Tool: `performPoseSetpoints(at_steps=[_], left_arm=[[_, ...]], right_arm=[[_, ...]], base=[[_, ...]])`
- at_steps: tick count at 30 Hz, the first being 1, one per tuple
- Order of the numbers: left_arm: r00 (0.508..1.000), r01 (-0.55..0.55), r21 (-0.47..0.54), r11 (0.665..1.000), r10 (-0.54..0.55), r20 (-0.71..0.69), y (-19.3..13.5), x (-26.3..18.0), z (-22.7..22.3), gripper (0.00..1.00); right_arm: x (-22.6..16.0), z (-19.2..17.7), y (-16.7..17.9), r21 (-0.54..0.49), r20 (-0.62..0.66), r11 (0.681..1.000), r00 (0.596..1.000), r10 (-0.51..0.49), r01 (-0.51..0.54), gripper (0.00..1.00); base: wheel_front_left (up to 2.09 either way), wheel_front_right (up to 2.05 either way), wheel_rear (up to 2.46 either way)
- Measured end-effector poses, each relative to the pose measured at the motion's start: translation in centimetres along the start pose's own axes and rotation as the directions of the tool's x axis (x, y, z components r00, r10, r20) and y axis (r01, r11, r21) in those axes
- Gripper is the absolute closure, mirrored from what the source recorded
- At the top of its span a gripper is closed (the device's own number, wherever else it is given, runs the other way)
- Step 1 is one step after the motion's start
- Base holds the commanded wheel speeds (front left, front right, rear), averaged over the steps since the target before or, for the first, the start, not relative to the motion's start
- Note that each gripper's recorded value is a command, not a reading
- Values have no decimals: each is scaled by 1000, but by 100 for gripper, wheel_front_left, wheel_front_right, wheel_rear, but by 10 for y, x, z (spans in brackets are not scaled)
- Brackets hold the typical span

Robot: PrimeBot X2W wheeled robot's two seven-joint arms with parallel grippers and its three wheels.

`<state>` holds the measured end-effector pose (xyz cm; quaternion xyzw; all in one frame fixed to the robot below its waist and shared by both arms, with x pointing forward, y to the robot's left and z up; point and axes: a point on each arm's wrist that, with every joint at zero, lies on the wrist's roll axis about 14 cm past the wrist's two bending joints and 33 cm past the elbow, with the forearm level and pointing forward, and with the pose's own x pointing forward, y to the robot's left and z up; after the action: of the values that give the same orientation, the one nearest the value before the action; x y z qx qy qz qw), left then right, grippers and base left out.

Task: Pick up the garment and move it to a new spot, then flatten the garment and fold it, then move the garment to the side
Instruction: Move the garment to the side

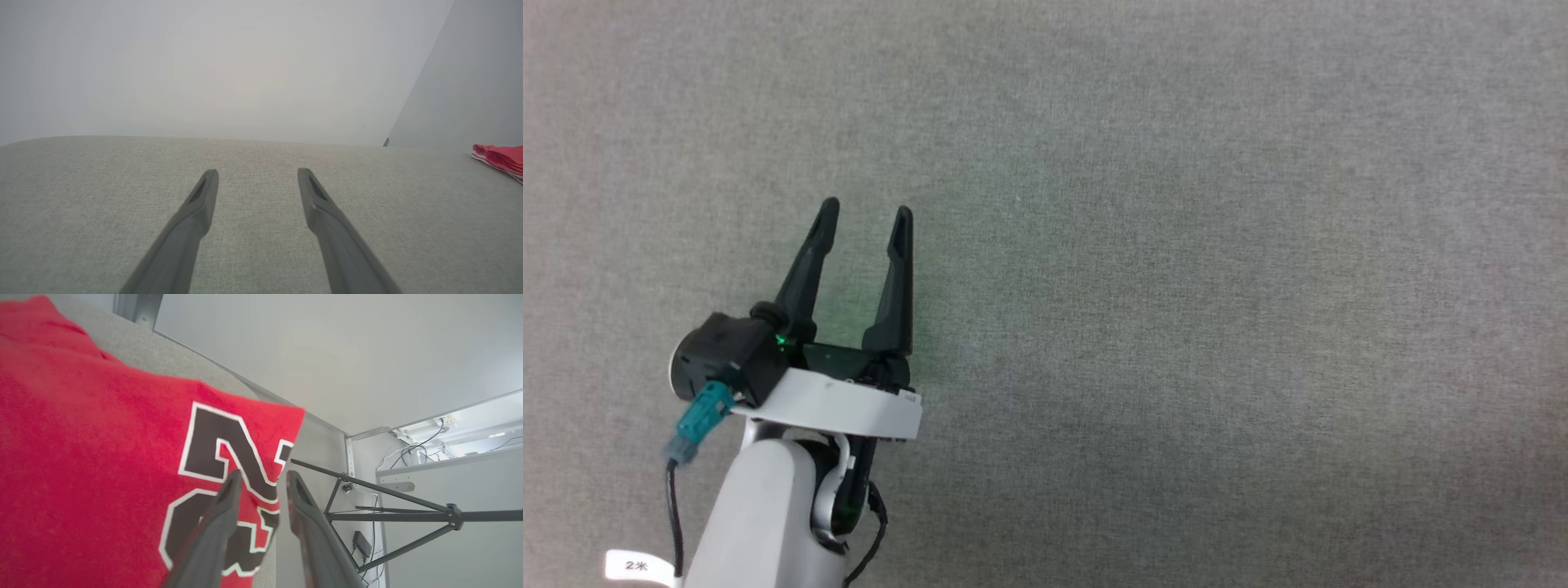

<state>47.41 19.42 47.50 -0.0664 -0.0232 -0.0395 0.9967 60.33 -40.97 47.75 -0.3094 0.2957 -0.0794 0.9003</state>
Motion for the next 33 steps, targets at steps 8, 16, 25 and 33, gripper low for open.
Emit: performPoseSetpoints(at_steps=[8,16,25,33], left_arm=[[1000,-9,-6,1000,9,20,0,-8,11,0],[998,-36,-11,999,36,51,3,-27,28,0],[993,-67,-4,998,67,93,11,-53,49,0],[989,-80,7,997,79,129,14,-67,63,0]], right_arm=[[-19,21,-14,-6,112,1000,993,-28,29,0],[-48,49,-9,38,272,999,962,-18,8,0],[-94,81,1,138,483,989,875,-19,-55,0],[-148,116,20,246,673,953,739,-37,-176,0]], base=[[0,0,0],[0,0,0],[0,0,0],[0,0,0]])
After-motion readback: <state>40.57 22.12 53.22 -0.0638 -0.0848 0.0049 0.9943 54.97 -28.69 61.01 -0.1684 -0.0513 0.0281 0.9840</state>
